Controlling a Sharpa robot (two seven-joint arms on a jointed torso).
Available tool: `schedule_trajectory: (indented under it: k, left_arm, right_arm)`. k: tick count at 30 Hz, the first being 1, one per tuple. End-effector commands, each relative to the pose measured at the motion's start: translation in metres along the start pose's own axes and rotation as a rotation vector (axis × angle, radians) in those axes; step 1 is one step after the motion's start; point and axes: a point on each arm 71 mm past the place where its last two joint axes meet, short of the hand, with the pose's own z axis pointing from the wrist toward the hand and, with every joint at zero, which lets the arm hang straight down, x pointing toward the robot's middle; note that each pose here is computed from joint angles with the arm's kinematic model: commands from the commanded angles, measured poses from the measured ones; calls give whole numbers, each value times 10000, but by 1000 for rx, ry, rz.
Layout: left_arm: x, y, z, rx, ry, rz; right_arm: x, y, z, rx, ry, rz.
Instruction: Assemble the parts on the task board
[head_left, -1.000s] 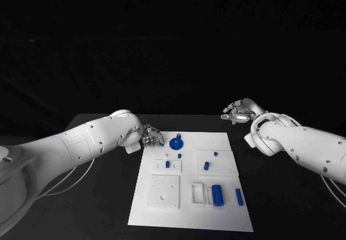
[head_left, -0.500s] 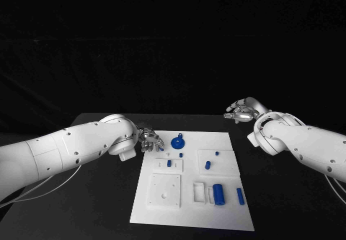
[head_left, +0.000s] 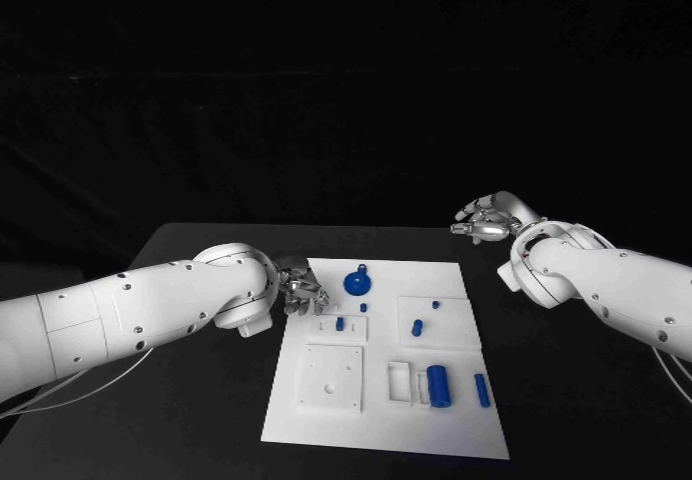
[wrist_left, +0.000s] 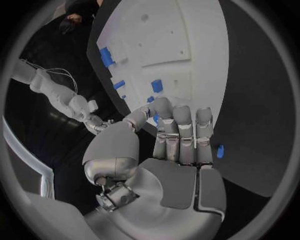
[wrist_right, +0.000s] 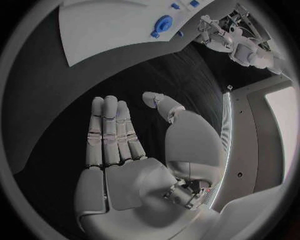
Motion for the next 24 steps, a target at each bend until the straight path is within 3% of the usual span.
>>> schedule_trajectory:
  k: [1, 19, 24]
  left_arm:
    - [2, -3, -2, 1, -38, 30]
    - [-49, 117, -20, -18, -38, -28]
    - [-262, 223, -50, -49, -89, -92]
  right_arm:
    - [11, 15, -1, -13, 9, -3]
    - [1, 3, -2, -11, 8, -4]
    - [-2, -2, -2, -10, 7, -4]
